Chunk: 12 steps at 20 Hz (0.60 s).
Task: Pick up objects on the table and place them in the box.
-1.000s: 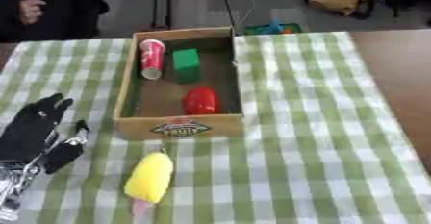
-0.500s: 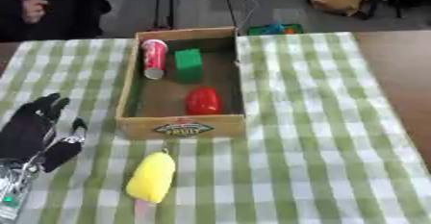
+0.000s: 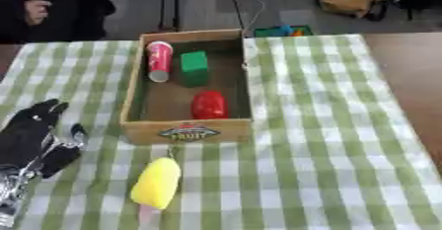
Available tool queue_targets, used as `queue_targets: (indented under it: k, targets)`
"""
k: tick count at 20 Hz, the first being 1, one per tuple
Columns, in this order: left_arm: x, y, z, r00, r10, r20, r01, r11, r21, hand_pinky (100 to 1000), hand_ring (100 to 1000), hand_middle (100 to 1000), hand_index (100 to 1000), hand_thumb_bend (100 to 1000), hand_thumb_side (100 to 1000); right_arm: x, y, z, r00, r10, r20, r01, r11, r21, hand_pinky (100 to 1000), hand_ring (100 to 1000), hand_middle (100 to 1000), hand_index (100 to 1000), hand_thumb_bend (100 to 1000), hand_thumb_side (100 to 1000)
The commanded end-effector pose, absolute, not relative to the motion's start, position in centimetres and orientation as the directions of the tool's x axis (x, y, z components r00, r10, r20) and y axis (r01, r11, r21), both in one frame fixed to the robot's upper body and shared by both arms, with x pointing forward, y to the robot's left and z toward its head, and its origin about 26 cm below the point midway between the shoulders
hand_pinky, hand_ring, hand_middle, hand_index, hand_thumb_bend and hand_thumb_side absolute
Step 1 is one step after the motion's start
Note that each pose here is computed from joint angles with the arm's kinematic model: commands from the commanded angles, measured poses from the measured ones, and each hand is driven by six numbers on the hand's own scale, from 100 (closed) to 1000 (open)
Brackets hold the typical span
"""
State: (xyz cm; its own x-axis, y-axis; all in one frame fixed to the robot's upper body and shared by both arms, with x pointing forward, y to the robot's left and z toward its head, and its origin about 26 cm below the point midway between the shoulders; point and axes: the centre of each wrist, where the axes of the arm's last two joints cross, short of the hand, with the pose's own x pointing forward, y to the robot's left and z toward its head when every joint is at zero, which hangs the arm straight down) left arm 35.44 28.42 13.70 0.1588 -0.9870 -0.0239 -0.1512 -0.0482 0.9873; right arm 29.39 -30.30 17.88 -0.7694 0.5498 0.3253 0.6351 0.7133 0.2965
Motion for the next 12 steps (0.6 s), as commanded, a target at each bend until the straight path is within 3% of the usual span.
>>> queue_targets:
  k: [1, 12]
  targets:
    - [35.3, 29.1, 13.3, 0.166, -0.986, -0.022, -0.068, -0.034, 0.997, 1000, 1000, 969, 1000, 100, 1000, 29.1, -30.4, 18.7, -0.785, 0.552, 0.282, 0.619, 0.716, 0.323, 418, 432, 316, 455, 100, 755]
    - [34.7, 29.1, 15.3, 0.145, -0.989, 0.002, 0.07, 0.012, 0.997, 1000, 1000, 957, 1000, 100, 1000, 29.0, -30.4, 18.7, -0.782, 0.554, 0.286, 0.623, 0.713, 0.321, 419, 434, 316, 455, 100, 752]
